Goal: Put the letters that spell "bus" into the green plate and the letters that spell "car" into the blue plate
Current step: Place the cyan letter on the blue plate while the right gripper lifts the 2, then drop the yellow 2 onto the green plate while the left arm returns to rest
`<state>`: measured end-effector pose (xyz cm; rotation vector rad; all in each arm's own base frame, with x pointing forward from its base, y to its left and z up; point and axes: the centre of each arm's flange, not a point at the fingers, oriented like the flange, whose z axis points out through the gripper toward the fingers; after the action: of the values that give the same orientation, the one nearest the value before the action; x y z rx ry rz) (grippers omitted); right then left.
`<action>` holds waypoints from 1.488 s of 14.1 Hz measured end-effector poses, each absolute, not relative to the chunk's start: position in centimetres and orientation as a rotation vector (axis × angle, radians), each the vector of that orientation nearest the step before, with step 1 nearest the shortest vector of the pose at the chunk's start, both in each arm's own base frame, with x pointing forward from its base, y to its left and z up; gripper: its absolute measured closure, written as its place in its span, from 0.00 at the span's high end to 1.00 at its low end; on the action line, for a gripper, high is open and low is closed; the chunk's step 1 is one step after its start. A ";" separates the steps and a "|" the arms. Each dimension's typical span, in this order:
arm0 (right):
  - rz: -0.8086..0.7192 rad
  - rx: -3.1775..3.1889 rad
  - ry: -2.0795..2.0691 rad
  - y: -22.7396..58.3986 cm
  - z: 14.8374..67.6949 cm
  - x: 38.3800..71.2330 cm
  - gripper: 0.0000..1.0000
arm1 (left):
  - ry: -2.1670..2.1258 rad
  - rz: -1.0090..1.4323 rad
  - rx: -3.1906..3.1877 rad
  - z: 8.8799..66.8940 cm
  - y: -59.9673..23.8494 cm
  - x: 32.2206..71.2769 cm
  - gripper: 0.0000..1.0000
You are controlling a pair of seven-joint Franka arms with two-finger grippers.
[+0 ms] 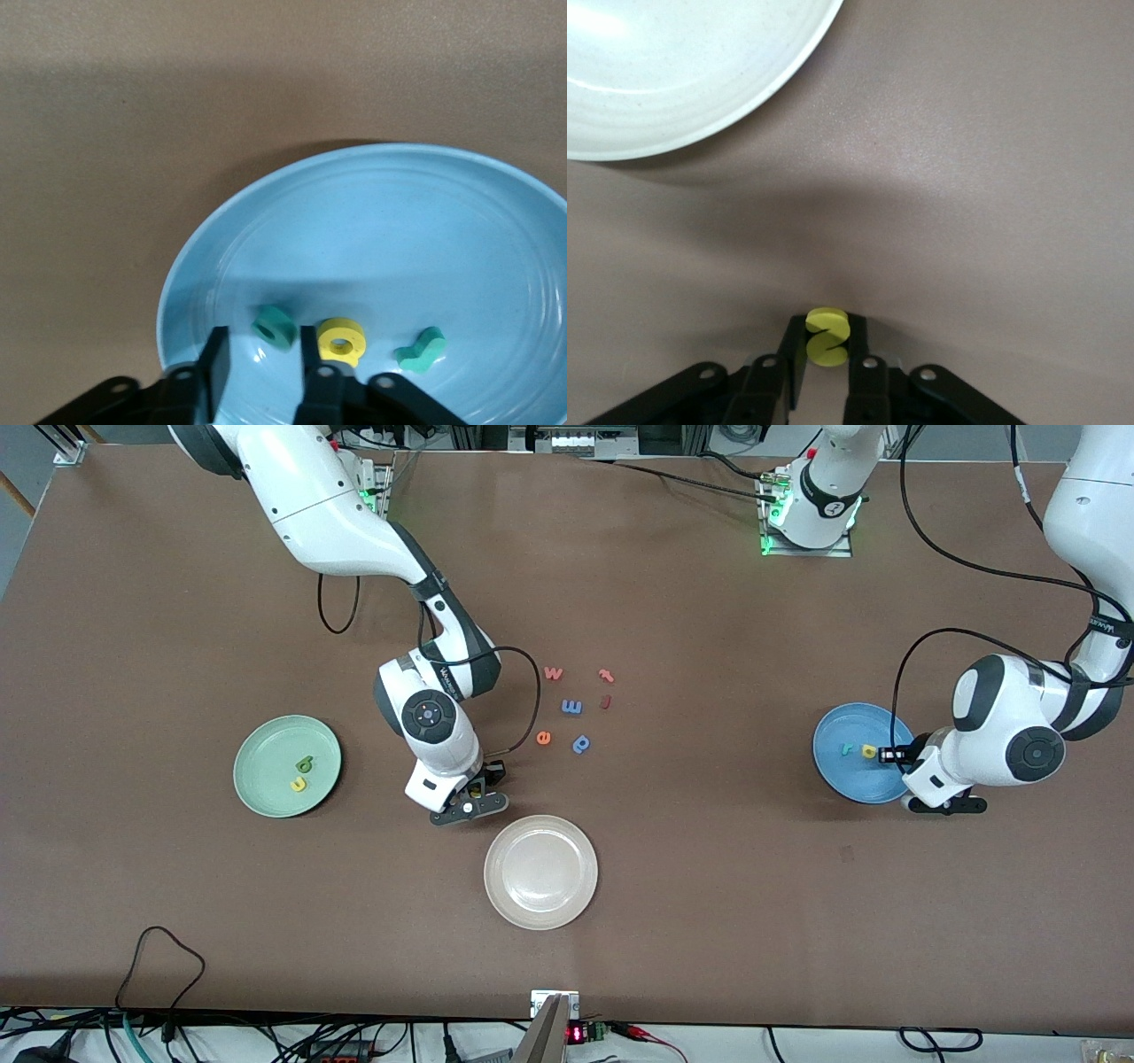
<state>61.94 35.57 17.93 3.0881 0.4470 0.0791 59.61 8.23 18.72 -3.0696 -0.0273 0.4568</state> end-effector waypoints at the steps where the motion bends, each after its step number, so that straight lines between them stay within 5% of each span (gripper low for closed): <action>1: 0.080 3.087 0.446 35.5 17.9 62.0 0.22 | -0.025 0.451 -3.071 18.9 8.1 59.7 0.57; 6: 0.101 3.080 0.425 34.7 18.4 62.8 0.22 | 0.061 0.304 -3.069 25.5 4.8 62.1 1.00; 13: 0.100 3.070 0.366 32.4 22.3 64.3 0.22 | 0.152 0.098 -3.077 40.6 -1.7 65.6 1.00; 21: -0.161 3.050 0.288 12.0 25.7 63.5 0.22 | 0.003 -0.025 -3.140 47.2 0.0 67.8 1.00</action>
<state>63.48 12.02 25.68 3.0503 0.2883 -0.1612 67.83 -0.04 47.17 -3.1402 0.0034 -0.0252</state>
